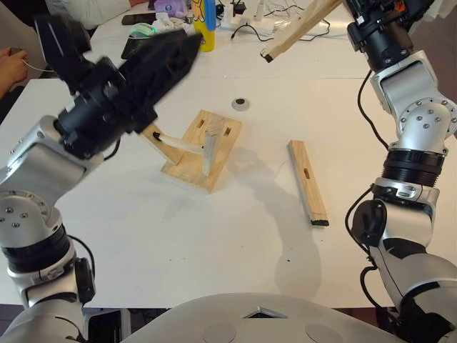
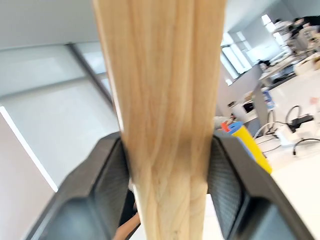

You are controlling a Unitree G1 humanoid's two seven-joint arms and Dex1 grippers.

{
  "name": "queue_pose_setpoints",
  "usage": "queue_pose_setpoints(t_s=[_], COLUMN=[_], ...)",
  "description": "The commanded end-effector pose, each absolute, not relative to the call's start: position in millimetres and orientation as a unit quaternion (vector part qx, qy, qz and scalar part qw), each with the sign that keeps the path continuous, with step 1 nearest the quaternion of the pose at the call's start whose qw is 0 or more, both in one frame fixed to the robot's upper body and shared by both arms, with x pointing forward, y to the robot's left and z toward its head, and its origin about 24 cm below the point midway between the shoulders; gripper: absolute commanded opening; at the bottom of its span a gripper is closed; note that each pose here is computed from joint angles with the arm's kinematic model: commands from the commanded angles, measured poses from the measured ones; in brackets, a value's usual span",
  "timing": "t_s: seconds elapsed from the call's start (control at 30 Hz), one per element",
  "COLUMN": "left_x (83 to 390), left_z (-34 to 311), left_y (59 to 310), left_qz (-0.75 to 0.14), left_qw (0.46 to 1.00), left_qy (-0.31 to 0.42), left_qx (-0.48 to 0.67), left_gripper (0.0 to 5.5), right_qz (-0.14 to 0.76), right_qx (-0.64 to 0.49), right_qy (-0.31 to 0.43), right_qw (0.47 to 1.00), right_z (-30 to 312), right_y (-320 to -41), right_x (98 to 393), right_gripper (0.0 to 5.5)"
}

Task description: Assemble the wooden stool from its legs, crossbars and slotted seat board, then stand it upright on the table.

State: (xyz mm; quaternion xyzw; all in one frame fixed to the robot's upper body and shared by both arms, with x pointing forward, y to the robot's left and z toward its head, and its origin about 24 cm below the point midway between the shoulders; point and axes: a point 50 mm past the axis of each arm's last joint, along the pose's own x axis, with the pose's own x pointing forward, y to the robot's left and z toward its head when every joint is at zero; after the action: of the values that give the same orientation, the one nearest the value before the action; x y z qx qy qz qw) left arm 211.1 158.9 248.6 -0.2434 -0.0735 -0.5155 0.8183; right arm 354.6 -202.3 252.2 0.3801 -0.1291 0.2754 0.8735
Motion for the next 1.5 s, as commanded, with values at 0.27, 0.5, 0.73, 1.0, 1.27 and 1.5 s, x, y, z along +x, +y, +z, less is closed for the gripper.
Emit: queue_pose_setpoints(t_s=[0.27, 0.5, 0.73, 1.0, 1.27, 1.5], left_x=[177.6, 215.0, 218.7, 259.2, 272.1, 274.6], left_z=[193.0, 124.4, 81.0, 68.3, 64.0, 57.6], left_y=[123.2, 119.8, 125.1, 165.3, 180.2, 194.6], left_qz=[-0.626, -0.487, -0.418, -0.223, -0.181, -0.164], left_qw=[0.75, 0.849, 0.881, 0.962, 0.972, 0.974], left_qy=[0.102, 0.177, 0.206, 0.156, 0.147, 0.154], left_qx=[-0.189, -0.106, -0.078, -0.017, 0.01, 0.034], left_gripper=[3.2, 3.2, 3.2, 3.2, 3.2, 3.2], right_qz=[0.281, 0.285, 0.288, 0.285, 0.283, 0.281], right_qx=[0.383, 0.38, 0.378, 0.373, 0.37, 0.368], right_qy=[-0.151, -0.15, -0.15, -0.152, -0.154, -0.155], right_qw=[0.867, 0.867, 0.867, 0.87, 0.872, 0.873], right_z=[266.6, 266.4, 266.2, 262.1, 263.1, 262.1], right_y=[-200.0, -197.6, -196.3, -198.8, -201.8, -202.3], right_x=[359.2, 359.1, 358.3, 352.5, 349.9, 347.0], right_gripper=[2.11, 2.11, 2.11, 2.11, 2.11, 2.11])
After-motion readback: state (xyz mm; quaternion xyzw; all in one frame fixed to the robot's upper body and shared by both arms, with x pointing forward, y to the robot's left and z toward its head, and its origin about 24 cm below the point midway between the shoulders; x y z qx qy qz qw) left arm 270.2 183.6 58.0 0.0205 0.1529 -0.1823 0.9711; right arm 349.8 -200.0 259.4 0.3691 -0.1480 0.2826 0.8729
